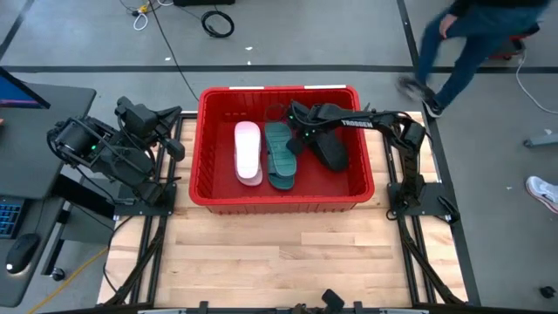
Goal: Pick and place slides into bin
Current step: Adjust the slides in the red bin
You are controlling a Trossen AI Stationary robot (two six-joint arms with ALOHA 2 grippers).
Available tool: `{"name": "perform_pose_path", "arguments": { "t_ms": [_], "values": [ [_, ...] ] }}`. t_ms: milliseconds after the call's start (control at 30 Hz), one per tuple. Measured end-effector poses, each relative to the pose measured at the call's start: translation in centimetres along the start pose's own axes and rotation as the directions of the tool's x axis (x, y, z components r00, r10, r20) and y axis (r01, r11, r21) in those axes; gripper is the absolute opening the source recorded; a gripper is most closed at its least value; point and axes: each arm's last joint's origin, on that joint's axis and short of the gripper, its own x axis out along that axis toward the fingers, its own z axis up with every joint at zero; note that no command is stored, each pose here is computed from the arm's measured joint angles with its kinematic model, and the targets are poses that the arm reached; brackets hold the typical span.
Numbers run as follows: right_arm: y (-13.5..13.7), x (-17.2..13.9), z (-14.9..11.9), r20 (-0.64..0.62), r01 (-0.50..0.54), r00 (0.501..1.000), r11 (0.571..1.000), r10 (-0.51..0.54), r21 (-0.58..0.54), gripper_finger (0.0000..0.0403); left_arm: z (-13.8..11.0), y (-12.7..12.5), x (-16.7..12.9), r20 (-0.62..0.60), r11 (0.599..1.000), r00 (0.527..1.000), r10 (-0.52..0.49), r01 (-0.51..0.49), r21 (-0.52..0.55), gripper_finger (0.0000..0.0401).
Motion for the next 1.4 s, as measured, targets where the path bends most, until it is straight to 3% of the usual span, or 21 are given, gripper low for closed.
{"name": "perform_pose_path", "arguments": {
  "t_ms": [100,333,567,833,1000,1200,1400],
  "values": [
    [-0.7,0.1,0.1,0.001,0.037,0.999,0.999,-0.037,-0.035,0.0011,0.0,0.0,0.0,0.0,1.0,1.0,0.0,0.0,-0.002,0.0025],
    [-1.7,0.0,-0.4,-0.031,0.241,0.969,0.967,-0.245,-0.086,0.0011,0.0,0.0,0.0,0.0,1.0,1.0,0.0,0.0,-0.003,0.0006],
    [-1.8,-0.6,-0.6,-0.051,0.24,0.969,0.969,-0.243,-0.063,0.0011,0.0,0.1,0.3,-0.003,1.0,1.0,0.023,-0.023,-0.007,0.0021],
    [-2.7,-8.2,-0.2,0.124,0.199,0.973,0.98,-0.196,-0.013,0.0011,0.1,0.3,0.8,-0.013,0.998,0.998,0.061,-0.061,-0.003,0.0021],
    [-4.3,-10.9,-0.9,0.162,0.238,0.958,0.971,-0.238,0.016,0.0006,0.1,0.5,1.0,-0.017,0.996,0.996,0.085,-0.085,0.009,0.0008],
    [-5.6,-8.7,-2.2,0.053,0.301,0.952,0.954,-0.3,0.0,0.0004,0.1,0.5,1.2,-0.019,0.995,0.995,0.098,-0.099,-0.02,0.0015],
    [-4.2,-4.2,-3.7,-0.047,0.293,0.954,0.953,-0.297,-0.083,0.0004,-0.1,-0.9,1.6,-0.033,0.996,0.995,0.091,-0.091,0.025,0.003]
  ]
}}
